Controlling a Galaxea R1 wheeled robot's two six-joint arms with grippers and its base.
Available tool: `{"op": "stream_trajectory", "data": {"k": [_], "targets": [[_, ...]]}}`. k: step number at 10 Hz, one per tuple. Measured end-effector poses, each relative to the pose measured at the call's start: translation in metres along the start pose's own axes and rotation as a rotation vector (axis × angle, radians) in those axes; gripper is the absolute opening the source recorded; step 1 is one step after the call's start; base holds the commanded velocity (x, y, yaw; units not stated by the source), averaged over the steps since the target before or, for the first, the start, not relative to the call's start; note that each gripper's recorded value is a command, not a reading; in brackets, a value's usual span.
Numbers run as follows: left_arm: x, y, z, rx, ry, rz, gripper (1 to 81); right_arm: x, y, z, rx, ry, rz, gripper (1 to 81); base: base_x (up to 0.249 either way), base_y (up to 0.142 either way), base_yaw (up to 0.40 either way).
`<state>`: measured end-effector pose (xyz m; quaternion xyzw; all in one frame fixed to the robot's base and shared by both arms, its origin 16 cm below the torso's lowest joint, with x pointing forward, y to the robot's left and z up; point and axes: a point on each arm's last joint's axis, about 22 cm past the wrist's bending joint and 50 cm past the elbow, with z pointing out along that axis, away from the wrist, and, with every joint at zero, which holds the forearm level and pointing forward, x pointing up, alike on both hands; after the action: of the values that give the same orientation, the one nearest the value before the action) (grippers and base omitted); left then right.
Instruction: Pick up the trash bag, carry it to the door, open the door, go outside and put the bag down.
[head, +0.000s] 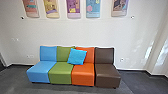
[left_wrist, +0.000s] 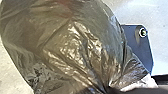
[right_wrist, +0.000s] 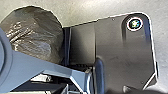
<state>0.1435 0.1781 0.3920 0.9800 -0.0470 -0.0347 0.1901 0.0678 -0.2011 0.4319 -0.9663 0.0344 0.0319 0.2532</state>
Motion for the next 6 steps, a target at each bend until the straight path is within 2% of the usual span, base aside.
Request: {"op": "stream_trajectory", "data": {"k": [3, 6], "targets": [[-0.032, 0.009, -0.005, -0.003, -0.033, 0.004, 1.0, -0.038, -0.021, 0.010, 0.002, -0.031, 0.011, 81.1, 0.000, 0.000, 0.000], [-0.063, 0.017, -0.010, -0.009, -0.065, -0.009, 1.0, -0.075, -0.019, 0.008, -0.024, -0.061, 0.021, 81.1, 0.000, 0.000, 0.000]]}}
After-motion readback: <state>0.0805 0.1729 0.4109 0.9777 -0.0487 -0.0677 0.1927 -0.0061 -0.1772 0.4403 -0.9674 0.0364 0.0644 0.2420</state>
